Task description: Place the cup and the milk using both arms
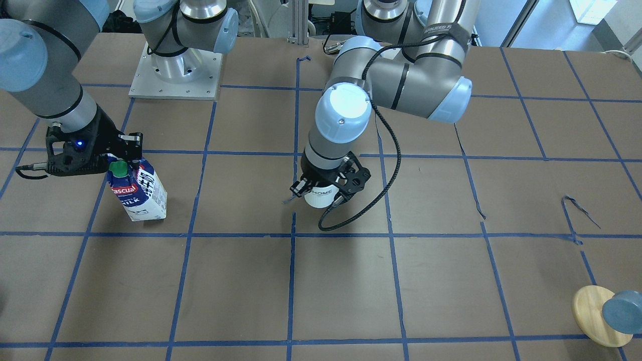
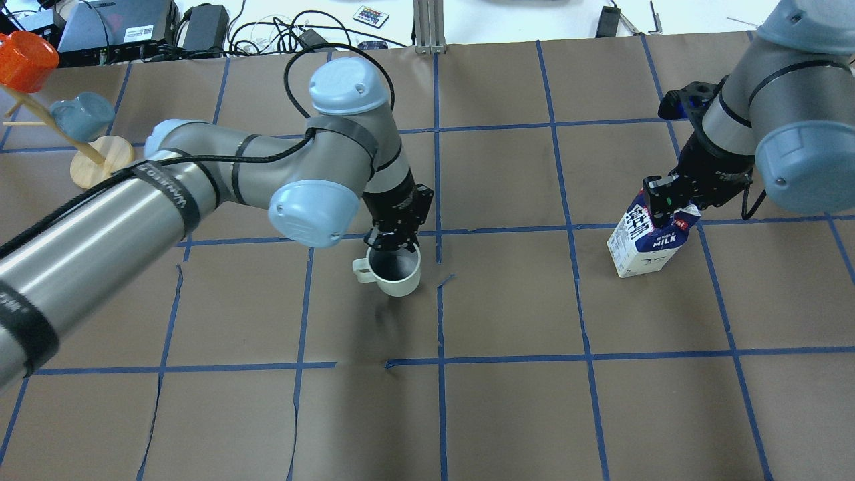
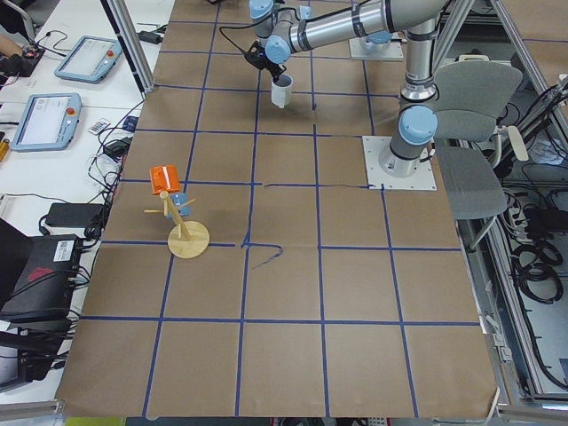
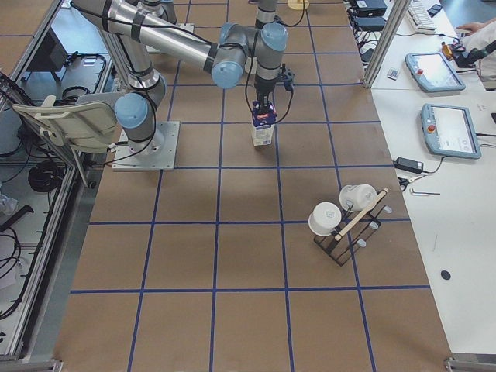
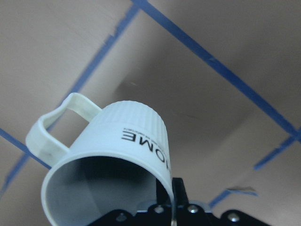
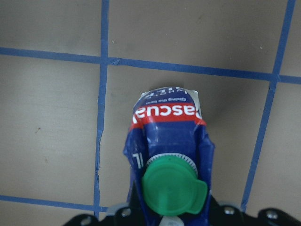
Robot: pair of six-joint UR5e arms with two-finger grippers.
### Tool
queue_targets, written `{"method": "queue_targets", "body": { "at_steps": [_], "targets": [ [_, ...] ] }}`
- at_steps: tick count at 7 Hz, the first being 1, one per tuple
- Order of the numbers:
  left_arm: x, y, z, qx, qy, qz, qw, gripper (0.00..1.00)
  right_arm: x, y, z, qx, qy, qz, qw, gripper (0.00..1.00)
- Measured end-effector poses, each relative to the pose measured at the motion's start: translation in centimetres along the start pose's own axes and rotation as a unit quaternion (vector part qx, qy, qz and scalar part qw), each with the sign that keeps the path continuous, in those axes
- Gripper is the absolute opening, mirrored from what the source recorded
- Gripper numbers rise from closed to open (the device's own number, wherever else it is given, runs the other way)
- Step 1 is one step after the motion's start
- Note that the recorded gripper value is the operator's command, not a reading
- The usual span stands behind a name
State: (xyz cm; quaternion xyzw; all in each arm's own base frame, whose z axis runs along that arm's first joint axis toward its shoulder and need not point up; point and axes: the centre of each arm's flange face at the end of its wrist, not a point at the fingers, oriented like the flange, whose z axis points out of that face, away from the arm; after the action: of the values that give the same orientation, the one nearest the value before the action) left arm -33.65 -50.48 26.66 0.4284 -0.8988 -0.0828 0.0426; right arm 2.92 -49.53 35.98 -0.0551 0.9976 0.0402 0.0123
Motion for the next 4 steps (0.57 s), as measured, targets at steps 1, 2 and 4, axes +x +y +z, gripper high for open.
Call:
{"method": "queue_targets", "body": {
  "at_steps": [1,2,4],
  "targets": [
    [1.6,1.4,1.3,0.000,0.015,-0.020,0.9997,0.99,0.0,-0.7,-2.0,0.005,0.000,0.000,1.0000,0.44],
    [2.3,1.8,1.7,0.003,0.021,-0.011,0.9997,1.00,0.2,-1.5,-3.5,0.011,0.001,0.000,0.9999,0.44],
    [2.3,1.3,0.4,0.013,0.024,0.063,0.9976,1.00,0.3,-3.2,-5.7,0.026,-0.004,0.000,0.9996,0.44]
  ]
}}
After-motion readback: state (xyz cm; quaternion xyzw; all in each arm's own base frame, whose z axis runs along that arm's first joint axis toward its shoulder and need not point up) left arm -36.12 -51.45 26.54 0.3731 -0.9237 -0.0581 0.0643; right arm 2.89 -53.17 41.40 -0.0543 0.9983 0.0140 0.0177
